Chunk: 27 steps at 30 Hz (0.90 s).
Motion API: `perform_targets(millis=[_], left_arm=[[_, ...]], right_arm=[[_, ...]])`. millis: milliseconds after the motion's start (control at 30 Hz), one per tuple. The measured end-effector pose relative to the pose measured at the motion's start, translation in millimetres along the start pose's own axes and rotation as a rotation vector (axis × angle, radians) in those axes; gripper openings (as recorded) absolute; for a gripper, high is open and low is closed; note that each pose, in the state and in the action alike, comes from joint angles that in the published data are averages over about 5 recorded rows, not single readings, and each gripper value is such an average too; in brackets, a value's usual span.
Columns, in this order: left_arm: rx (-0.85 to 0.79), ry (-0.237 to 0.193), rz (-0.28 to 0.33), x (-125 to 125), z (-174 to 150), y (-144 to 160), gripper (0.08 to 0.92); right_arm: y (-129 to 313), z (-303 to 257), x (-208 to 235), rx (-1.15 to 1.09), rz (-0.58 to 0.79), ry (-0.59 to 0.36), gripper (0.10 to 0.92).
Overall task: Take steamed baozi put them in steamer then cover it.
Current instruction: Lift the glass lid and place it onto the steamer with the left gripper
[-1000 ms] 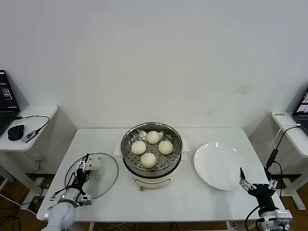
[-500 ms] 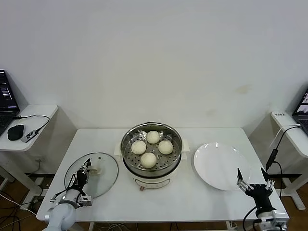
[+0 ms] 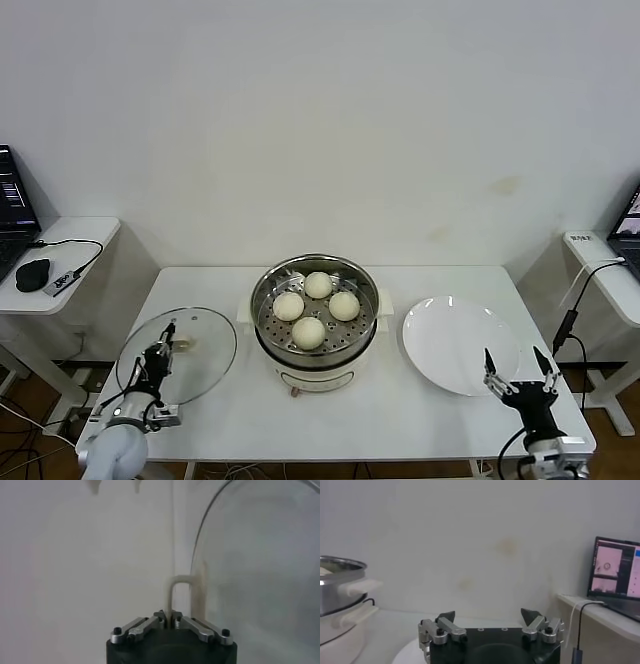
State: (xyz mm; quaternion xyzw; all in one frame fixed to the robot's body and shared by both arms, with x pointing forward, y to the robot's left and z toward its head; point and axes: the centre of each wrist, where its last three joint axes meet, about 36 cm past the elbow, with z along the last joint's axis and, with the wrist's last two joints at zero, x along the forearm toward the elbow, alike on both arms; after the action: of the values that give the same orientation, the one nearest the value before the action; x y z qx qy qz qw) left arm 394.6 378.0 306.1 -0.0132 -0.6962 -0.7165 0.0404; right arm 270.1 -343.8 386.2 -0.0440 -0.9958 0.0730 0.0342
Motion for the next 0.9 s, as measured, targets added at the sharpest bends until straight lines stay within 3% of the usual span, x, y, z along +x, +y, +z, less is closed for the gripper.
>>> perform_targets(millis=[300, 433, 700, 900], left_arm=[[0.028, 0.072, -0.075, 18, 0, 64, 0.136], [0.063, 0.078, -0.1, 26, -9, 95, 0.136], [0.156, 0.013, -0.161, 39, -44, 152, 0.136], [0.217, -0.052, -0.152, 39, -80, 172, 0.136]], right_arm=[[2, 0, 3, 0.02, -0.016, -0.002, 0.823], [3, 0, 4, 0.027, -0.023, -0.006, 0.823], [6, 2, 5, 0.047, -0.023, -0.015, 0.823], [12, 2, 6, 0.071, -0.025, -0.017, 0.823]])
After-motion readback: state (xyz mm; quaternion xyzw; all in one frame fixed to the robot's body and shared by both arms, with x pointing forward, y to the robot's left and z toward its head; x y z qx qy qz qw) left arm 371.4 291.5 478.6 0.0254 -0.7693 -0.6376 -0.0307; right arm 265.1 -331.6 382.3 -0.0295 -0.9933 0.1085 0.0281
